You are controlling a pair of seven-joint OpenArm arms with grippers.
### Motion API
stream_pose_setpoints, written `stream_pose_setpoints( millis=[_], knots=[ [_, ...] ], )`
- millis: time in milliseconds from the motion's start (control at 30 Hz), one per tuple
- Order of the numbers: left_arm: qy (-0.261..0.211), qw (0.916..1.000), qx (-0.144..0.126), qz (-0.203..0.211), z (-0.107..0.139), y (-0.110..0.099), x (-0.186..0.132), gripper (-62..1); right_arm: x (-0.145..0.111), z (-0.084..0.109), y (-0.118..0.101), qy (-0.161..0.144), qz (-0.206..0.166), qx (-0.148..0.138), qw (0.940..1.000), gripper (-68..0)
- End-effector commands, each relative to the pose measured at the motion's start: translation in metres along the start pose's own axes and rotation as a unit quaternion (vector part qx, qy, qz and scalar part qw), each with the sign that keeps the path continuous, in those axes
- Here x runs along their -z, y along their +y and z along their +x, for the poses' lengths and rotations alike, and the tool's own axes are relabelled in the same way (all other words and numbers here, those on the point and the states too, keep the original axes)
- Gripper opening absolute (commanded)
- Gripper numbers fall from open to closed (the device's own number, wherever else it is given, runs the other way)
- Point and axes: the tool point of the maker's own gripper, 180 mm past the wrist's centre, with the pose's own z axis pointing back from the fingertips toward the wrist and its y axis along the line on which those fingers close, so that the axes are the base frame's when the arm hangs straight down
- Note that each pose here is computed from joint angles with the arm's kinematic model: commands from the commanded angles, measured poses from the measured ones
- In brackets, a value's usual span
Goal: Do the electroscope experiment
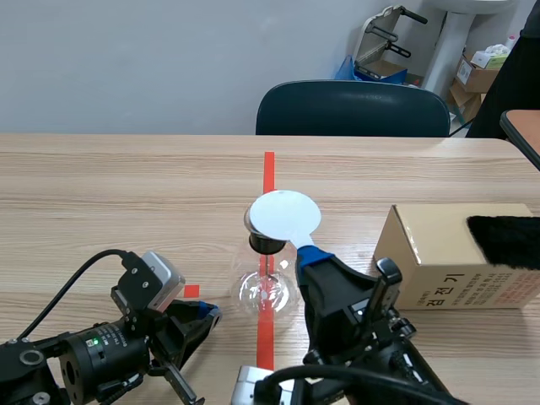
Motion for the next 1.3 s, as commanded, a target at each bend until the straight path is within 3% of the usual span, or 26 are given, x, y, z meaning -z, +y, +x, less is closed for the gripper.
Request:
stream_pose_setpoints(
  millis=[0,167,333,733,967,1267],
  knots=[
    [-0.01,1.0,-0.002,-0.001,0.005,-0.002,0.0,-58.2,0.003,-0.009,-0.009,0.012,-0.016,-0.01,0.9997,-66.5],
    [-0.01,1.0,-0.002,-0.001,0.005,-0.002,0.0,-58.2,0.001,-0.029,-0.009,0.068,-0.016,-0.009,0.9975,-66.5],
    [-0.01,1.0,-0.002,-0.001,0.005,-0.002,0.0,-58.2,-0.003,-0.052,-0.009,0.132,-0.017,-0.008,0.9911,-66.5],
    [-0.01,1.0,-0.002,-0.001,0.005,-0.002,0.0,-58.2,-0.022,-0.096,-0.01,0.261,-0.017,-0.006,0.9651,-66.5],
    [-0.01,1.0,-0.002,-0.001,0.005,-0.002,0.0,-58.2,-0.027,-0.103,-0.01,0.285,-0.018,-0.006,0.9583,-66.5],
    [-0.01,1.0,-0.002,-0.001,0.005,-0.002,0.0,-58.2,-0.025,-0.101,-0.01,0.277,-0.018,-0.006,0.9606,-66.5]
  ],
)
